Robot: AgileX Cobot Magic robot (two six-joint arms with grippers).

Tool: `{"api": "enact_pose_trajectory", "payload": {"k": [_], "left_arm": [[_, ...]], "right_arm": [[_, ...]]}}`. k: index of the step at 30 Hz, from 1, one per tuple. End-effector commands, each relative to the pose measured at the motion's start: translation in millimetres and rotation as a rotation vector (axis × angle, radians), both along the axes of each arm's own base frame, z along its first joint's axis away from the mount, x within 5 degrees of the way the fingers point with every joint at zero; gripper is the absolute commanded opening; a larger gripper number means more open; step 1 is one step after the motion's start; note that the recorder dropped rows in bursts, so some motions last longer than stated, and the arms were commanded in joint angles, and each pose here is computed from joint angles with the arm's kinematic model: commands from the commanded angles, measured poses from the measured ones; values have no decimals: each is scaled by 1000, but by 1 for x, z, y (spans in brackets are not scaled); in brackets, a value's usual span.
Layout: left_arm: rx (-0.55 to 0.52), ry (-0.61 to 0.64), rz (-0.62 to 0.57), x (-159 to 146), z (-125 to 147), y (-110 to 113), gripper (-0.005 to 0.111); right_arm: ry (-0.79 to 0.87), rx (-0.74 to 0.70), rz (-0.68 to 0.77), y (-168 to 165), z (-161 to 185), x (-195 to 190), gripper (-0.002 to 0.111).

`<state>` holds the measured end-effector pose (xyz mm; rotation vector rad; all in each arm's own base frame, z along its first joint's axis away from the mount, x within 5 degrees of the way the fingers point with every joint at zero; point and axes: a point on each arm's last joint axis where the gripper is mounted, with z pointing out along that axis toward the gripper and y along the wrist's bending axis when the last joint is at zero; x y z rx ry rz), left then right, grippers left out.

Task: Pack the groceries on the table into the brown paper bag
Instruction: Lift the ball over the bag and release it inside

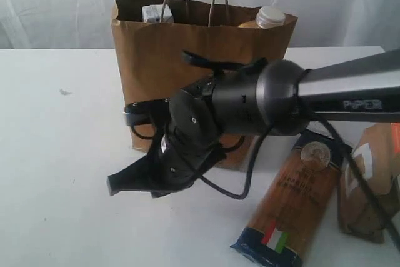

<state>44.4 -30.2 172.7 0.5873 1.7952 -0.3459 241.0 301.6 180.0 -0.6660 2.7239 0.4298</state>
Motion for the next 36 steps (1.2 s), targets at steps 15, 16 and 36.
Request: {"api": "enact_pose_trajectory", "payload": {"k": [15, 16, 36], "left_arm": [[6, 0, -1, 0, -2, 0, 0], [6, 0, -1, 0, -2, 0, 0], [6, 0, -1, 0, -2, 0, 0]], "right_arm": [[-424, 100, -123, -116, 178, -21, 1], [-437, 94, -152, -124, 184, -17, 1], [-458, -51, -181, -108, 210, 90, 14]]}}
